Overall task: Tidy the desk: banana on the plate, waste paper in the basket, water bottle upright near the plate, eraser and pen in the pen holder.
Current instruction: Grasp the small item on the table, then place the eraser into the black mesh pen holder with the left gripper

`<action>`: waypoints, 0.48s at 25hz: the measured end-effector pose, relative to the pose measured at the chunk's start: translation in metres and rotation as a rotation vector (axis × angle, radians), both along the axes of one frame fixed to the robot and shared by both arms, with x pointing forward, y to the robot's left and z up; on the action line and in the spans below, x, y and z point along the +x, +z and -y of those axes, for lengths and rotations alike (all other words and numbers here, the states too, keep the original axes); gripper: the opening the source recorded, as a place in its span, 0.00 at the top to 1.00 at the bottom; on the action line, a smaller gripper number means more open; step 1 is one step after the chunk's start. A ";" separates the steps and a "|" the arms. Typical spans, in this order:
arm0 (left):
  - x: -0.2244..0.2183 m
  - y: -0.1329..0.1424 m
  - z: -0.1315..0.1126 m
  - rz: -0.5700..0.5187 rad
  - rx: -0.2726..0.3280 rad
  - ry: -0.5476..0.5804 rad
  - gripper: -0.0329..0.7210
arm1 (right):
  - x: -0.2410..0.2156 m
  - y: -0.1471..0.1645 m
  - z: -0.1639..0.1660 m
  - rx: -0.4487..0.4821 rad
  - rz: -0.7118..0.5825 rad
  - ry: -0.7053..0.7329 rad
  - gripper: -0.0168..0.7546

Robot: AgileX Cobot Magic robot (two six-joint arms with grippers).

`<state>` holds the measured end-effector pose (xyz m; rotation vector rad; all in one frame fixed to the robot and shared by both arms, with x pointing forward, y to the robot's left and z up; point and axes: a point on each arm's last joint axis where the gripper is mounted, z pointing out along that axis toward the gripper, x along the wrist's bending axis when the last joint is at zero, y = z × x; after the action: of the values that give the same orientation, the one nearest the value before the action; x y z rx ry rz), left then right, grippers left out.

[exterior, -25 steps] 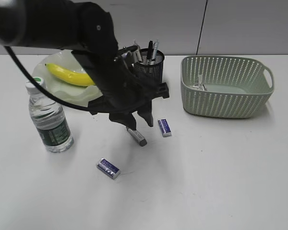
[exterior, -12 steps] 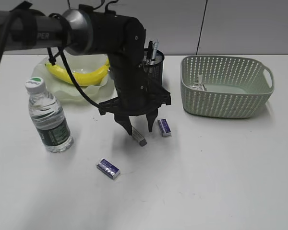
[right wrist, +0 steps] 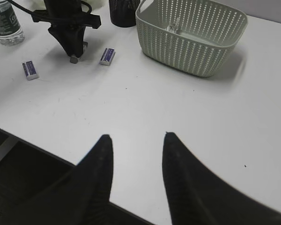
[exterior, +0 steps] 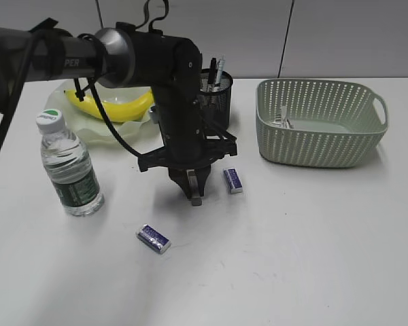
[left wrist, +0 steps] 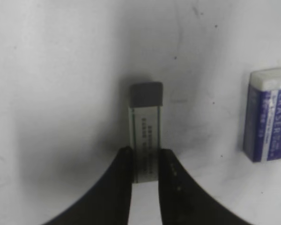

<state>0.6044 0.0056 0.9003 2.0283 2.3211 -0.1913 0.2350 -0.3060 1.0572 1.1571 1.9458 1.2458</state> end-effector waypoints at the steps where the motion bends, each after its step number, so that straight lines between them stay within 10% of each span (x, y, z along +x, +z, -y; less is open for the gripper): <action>1: 0.000 0.000 0.000 -0.001 0.000 -0.001 0.80 | 0.000 0.000 0.000 0.000 0.000 0.000 0.59; 7: -0.003 0.012 -0.002 -0.014 -0.002 -0.034 0.80 | 0.000 0.000 0.000 0.000 0.000 0.000 0.59; 12: -0.002 0.080 -0.005 0.184 -0.102 -0.062 0.80 | 0.000 0.000 0.000 0.000 0.000 0.000 0.59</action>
<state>0.6026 0.0106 0.9798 1.9793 2.0987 -0.1171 0.2350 -0.3060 1.0572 1.1571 1.9458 1.2458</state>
